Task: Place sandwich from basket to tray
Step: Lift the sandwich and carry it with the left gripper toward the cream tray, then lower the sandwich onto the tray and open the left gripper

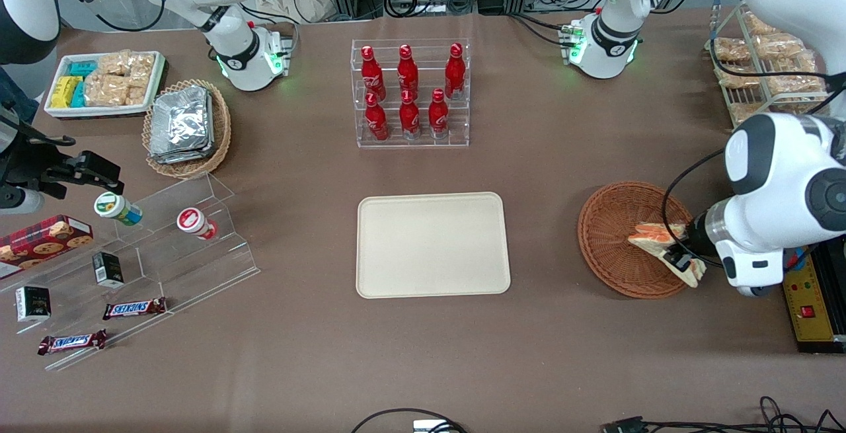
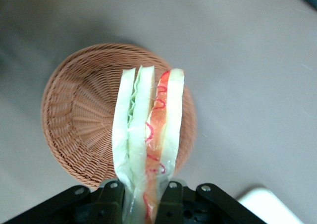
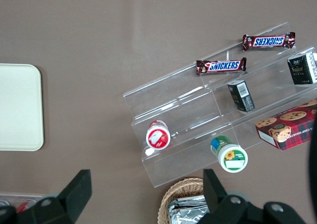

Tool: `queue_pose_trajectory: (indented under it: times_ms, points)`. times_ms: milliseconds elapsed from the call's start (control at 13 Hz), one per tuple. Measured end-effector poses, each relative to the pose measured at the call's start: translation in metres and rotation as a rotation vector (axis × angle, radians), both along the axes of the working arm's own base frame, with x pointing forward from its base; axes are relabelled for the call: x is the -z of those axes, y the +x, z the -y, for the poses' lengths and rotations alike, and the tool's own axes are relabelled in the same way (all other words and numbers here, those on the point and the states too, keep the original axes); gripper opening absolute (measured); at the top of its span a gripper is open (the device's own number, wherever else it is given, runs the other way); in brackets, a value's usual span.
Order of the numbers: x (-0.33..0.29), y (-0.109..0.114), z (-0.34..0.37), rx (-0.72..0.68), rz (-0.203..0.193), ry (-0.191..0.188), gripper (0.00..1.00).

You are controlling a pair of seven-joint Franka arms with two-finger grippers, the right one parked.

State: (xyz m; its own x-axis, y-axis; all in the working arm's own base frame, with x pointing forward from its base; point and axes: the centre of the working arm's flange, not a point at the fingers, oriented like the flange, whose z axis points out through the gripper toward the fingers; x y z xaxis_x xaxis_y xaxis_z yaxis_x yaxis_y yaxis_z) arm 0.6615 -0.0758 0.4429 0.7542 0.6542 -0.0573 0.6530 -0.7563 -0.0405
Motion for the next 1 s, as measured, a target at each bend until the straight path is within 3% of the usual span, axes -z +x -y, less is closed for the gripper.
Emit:
queue_pose_trajectory:
  times_ms: [154, 385, 615, 1000]
  points:
    - [-0.004, -0.006, 0.056, 0.235, 0.006, -0.022, 0.20]
    - [0.063, -0.029, 0.167, 0.478, -0.088, -0.038, 0.20]
    - [0.140, -0.045, 0.253, 0.606, -0.145, -0.058, 0.20]
    - [0.221, -0.073, 0.327, 0.700, -0.171, -0.083, 0.16]
